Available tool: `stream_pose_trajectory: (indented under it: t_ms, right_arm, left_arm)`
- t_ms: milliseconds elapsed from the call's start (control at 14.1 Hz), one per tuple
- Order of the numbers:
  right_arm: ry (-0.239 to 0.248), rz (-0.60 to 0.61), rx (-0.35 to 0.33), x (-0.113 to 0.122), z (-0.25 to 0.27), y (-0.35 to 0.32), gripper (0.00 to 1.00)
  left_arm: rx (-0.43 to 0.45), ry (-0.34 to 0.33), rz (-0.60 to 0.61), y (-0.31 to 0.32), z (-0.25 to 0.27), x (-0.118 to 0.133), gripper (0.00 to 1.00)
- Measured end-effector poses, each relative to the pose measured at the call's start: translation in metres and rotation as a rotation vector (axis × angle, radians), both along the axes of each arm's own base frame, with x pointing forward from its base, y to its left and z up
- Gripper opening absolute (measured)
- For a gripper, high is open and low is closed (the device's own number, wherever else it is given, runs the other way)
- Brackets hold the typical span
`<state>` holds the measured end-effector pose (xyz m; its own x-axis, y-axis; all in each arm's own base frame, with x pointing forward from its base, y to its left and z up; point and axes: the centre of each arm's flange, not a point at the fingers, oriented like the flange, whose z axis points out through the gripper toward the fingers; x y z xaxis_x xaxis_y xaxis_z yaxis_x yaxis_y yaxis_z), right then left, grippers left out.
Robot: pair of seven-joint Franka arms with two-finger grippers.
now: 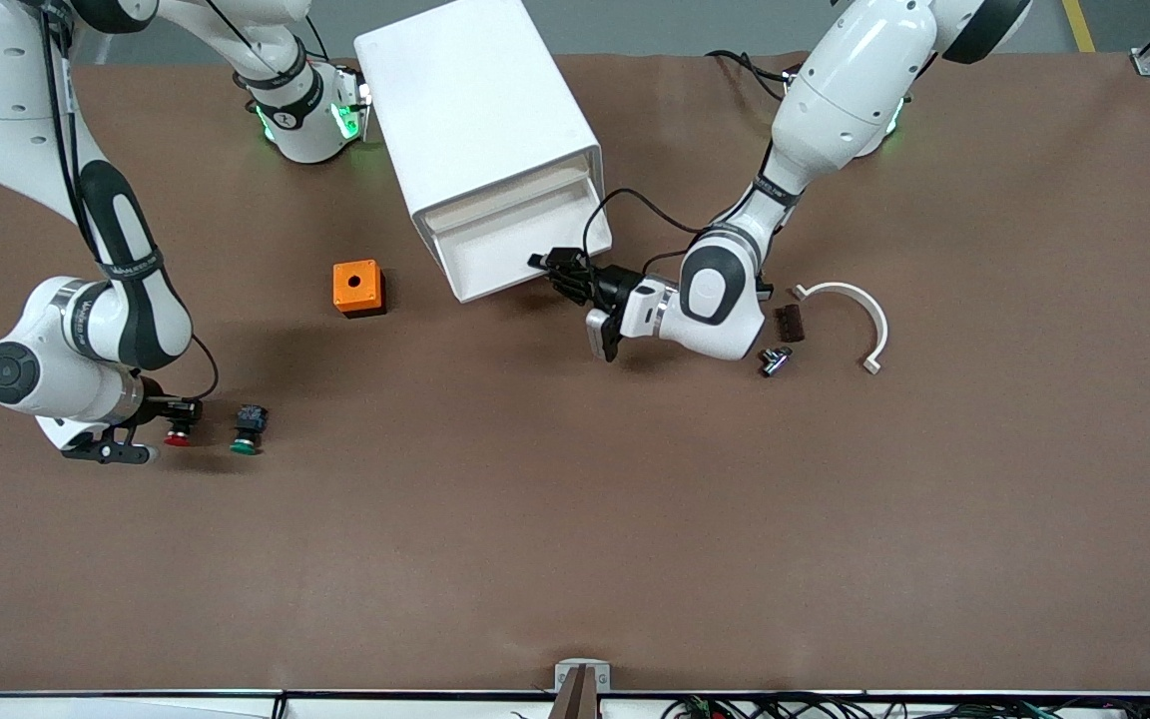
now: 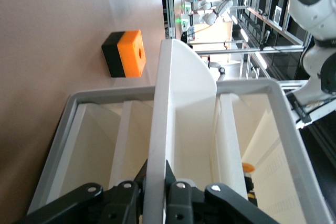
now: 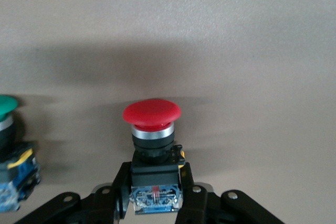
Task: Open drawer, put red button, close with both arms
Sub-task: 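Lift the red push-button switch off the table with the right gripper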
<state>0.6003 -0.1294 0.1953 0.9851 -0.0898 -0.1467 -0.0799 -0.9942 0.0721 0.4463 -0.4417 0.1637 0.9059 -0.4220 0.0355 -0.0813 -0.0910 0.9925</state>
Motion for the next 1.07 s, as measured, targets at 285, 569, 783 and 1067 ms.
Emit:
stream_pose_trajectory:
  t_ms: [285,569,783,1067]
  right_arm:
    - [0.033,0.004,0.018,0.005,0.047,0.009,0.41]
    - [0.081,-0.043,0.025,0.001,0.110,0.044,0.41]
    - [0.131,-0.141,-0.006,-0.005,0.160,0.103,0.41]
    - [0.166,-0.281,-0.090,-0.021,0.225,0.205,0.41]
  left_arm:
    - [0.015,0.008,0.057,0.019,0.001,0.029,0.10]
    - [0.025,0.010,0.083,0.027,0.003,0.045,0.10]
    - [0.052,0.005,0.109,0.032,0.001,0.053,0.27]
    - [0.134,0.112,0.140,0.038,-0.007,0.057,0.70]
